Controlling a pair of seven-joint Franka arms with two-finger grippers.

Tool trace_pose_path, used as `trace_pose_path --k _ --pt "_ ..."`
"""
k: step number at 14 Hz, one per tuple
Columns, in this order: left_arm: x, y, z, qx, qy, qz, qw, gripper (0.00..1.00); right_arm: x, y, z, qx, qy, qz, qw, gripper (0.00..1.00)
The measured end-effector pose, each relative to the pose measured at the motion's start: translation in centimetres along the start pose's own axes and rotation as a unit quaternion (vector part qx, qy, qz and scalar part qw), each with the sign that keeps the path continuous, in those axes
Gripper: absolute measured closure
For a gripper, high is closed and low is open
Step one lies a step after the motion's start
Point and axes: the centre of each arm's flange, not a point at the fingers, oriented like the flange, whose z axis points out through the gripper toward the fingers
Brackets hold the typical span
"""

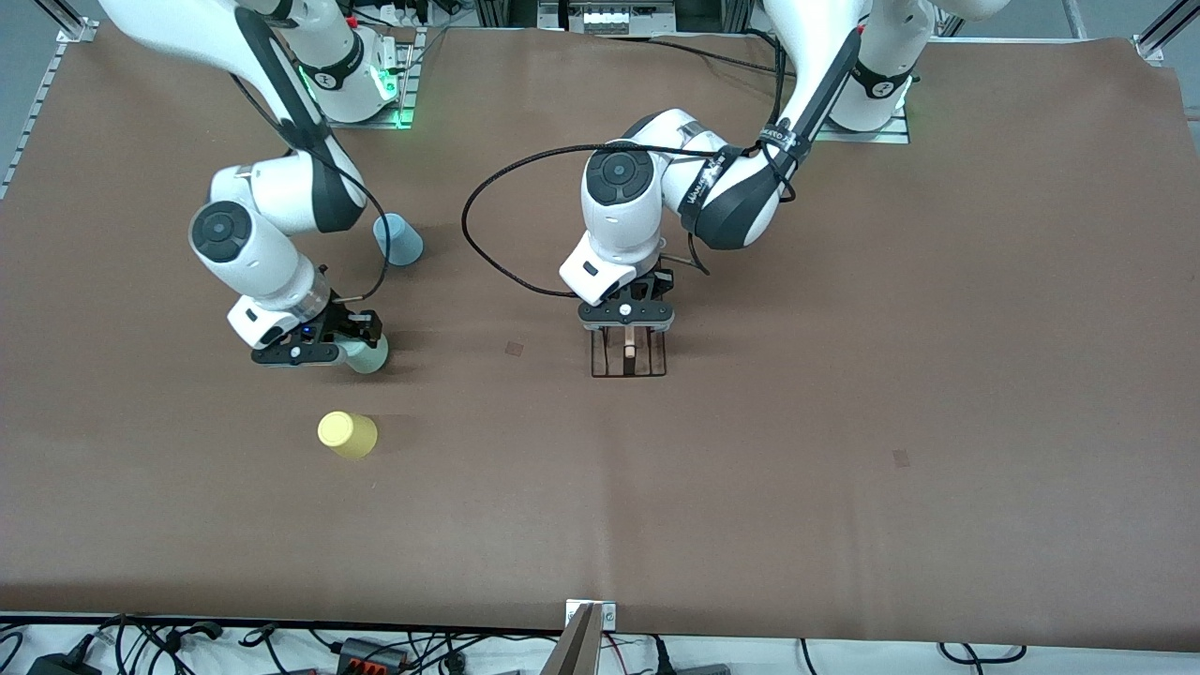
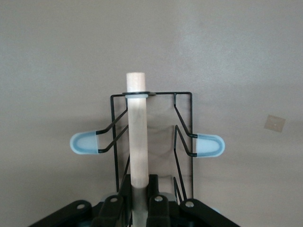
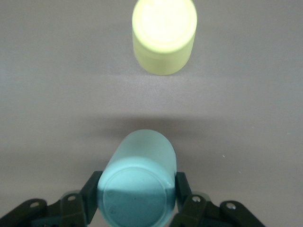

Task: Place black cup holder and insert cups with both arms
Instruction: 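Lower the holder and open the left gripper while the right gripper lifts the teal cup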

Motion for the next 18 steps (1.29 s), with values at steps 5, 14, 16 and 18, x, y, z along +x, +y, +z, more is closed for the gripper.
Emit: trace_pose_path --k 5,14,16,18 --pt "0.3 0.3 -1.5 -0.002 0.018 0.009 1.0 0.48 1.1 -0.2 -7.5 -0.007 -0.035 0.0 0.999 0.33" --pt "5.6 -13.8 -13.9 0.024 0.005 0.021 0.999 0.0 -0.9 -5.8 -14.1 -0.008 -0.064 0.033 0.997 0.33" --pt "7.9 -19.2 -15.2 0.023 0.003 0.023 0.999 0.0 -2.5 -10.9 -14.5 -0.003 -0.064 0.066 0.996 0.33" --pt "9.4 -23.8 -16.2 0.023 -0.002 0.035 0.999 0.0 -4.0 -15.5 -15.3 0.013 -0.067 0.102 0.992 0.33"
